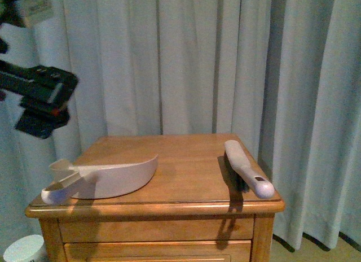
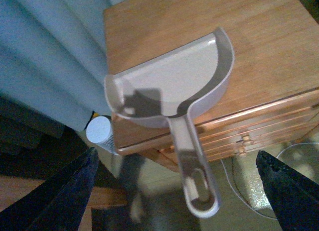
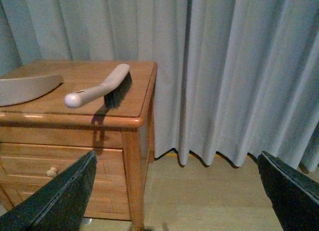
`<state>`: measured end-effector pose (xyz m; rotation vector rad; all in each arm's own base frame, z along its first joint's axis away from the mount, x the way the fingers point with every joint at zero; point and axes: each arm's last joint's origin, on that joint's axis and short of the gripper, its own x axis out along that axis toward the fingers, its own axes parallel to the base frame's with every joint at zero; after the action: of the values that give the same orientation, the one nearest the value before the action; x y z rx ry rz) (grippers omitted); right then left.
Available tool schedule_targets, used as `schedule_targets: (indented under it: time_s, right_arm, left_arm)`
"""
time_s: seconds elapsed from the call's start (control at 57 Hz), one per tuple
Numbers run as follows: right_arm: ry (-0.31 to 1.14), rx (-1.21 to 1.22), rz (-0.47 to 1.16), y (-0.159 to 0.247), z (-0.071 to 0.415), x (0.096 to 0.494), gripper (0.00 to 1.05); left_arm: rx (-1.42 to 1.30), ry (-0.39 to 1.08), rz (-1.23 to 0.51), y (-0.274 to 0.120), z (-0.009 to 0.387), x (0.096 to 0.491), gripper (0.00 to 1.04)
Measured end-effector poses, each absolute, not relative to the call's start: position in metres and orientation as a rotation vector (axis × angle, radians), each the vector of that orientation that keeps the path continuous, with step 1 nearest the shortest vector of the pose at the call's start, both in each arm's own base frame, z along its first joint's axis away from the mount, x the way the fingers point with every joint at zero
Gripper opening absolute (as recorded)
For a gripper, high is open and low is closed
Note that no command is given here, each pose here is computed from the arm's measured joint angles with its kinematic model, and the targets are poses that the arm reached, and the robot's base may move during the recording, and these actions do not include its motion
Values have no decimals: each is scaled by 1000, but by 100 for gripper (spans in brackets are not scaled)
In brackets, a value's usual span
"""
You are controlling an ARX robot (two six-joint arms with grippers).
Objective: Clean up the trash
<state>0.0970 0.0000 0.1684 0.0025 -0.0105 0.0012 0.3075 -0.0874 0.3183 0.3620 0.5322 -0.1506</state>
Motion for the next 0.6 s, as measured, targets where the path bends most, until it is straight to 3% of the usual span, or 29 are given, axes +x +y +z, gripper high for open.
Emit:
schedule_targets:
  time_s: [0.246,0.596]
  right_arm:
    - [-10,3,1,0,168,97,97]
    - [-10,2,1,0,168,97,97]
  left_arm:
    - [385,625,-118,-118,306,358,97]
    - [415,760,-40,-106,270,380,97]
